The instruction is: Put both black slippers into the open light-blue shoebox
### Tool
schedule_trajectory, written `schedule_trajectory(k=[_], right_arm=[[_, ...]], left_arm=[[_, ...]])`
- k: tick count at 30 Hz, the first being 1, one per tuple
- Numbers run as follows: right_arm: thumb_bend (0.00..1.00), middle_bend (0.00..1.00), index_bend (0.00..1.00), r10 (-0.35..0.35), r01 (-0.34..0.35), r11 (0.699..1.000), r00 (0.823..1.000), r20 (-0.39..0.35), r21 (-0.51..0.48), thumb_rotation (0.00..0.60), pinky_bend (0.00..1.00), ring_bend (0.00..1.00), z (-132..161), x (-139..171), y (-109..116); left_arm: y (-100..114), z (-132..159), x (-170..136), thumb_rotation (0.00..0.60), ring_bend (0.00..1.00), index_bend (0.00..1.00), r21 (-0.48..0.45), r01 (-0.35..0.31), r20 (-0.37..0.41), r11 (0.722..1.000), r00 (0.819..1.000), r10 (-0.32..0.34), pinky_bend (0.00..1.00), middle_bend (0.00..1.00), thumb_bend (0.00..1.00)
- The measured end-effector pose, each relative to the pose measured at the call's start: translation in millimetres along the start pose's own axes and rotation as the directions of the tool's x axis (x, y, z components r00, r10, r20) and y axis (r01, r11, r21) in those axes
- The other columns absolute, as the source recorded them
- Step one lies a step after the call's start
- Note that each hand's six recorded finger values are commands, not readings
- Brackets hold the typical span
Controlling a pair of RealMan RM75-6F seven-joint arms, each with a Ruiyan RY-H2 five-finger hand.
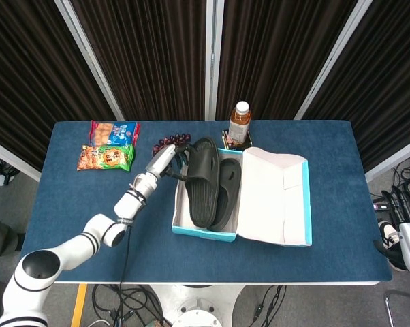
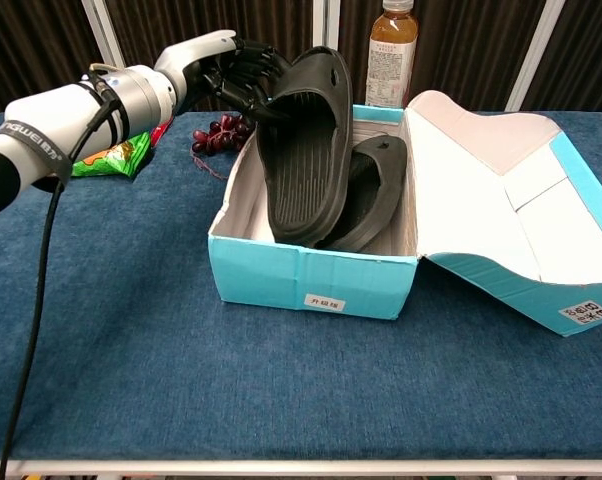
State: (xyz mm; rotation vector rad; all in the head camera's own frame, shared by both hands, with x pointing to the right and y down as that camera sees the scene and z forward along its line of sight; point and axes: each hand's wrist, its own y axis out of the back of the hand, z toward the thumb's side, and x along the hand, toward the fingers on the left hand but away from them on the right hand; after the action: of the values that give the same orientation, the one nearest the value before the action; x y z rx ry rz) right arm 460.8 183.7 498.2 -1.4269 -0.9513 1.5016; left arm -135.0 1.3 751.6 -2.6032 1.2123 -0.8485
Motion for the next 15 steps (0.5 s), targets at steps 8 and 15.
schedule_trajectory(k=[8, 15], right_arm=[[0.05, 0.0, 0.0, -0.001, 0.001, 1.0, 1.0, -0.004, 0.003, 0.6, 0.0, 0.0, 1, 0, 1], [0.05, 0.0, 0.0, -0.001, 0.001, 1.0, 1.0, -0.006, 0.003, 0.6, 0.0, 0.0, 2, 0, 1]], left_arm=[[-10, -13, -9, 0.6, 0.34, 0.47, 0.035, 0.04, -0.027, 0.999, 0.999, -0.039, 0.5, 0.45, 0.05], [-17, -16, -14, 0.6, 0.17, 0.46, 0.097, 0.065, -0.051, 0.993, 0.997, -0.06, 0.37, 0.39, 0.01]])
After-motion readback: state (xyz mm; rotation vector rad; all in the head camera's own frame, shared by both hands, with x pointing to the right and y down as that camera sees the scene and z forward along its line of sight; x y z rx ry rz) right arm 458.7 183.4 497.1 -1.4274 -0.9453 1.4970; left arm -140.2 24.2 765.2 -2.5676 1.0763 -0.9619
